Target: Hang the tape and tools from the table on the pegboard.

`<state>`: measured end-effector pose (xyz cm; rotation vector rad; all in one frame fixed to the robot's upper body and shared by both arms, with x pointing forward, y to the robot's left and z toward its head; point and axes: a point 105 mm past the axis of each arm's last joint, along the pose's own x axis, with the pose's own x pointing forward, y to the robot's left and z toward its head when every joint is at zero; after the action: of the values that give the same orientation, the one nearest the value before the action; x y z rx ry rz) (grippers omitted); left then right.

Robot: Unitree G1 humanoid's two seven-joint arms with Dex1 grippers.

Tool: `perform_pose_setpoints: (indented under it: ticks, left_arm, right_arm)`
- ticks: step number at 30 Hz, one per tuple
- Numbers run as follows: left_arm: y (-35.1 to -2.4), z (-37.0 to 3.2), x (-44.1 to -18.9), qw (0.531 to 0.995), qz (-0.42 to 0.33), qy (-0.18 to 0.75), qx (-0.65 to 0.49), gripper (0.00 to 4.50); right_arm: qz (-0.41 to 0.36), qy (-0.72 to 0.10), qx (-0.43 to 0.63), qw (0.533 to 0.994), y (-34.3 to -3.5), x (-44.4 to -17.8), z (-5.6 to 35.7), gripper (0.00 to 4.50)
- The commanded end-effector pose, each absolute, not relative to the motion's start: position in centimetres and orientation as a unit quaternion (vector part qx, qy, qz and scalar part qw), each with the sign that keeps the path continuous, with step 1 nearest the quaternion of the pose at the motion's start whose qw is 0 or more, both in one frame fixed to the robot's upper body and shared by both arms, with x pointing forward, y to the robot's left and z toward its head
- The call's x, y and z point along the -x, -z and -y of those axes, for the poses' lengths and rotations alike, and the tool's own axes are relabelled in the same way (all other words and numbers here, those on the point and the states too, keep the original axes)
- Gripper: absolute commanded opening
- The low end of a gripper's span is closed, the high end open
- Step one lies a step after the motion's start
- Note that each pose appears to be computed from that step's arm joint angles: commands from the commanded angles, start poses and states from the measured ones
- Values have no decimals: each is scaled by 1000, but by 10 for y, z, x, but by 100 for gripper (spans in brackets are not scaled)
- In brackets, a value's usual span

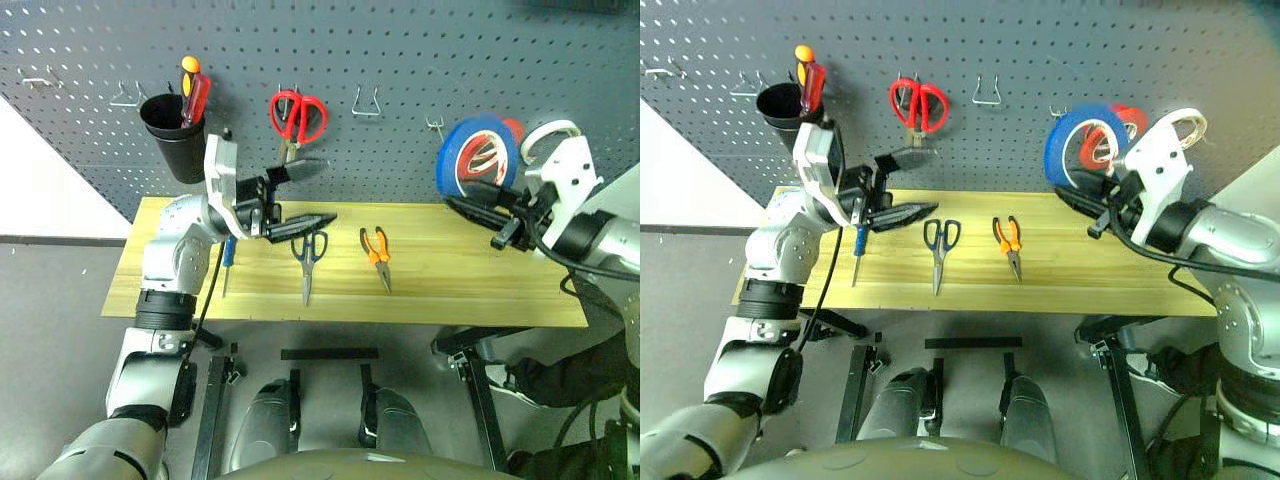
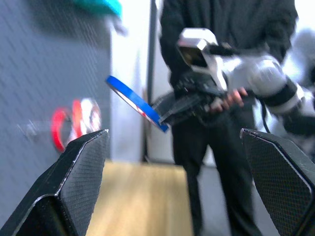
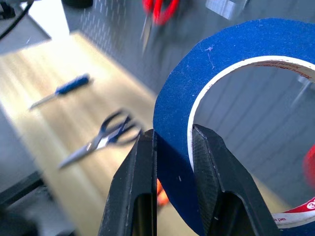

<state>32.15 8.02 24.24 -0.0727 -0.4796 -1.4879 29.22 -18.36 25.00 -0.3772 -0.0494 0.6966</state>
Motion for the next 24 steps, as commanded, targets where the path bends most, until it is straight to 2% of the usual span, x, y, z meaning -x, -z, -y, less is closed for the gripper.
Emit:
perform_pose_setpoints:
  ticks: [1, 7, 17, 24]
  left_arm:
    - [-260, -86, -323, 708, 253, 659, 35, 450]
    - [-260, -88, -330, 720, 254, 646, 22, 450]
    - [-252, -95, -348, 761, 223, 609, 13, 450]
    - [-241, -98, -354, 775, 204, 598, -4, 450]
  right_arm:
    - [51, -329, 199, 922, -263, -299, 183, 66]
    - [57, -325, 197, 923, -261, -324, 177, 66]
    - [40, -327, 162, 930, -233, -375, 164, 66]
    - [39, -312, 155, 937, -228, -399, 164, 66]
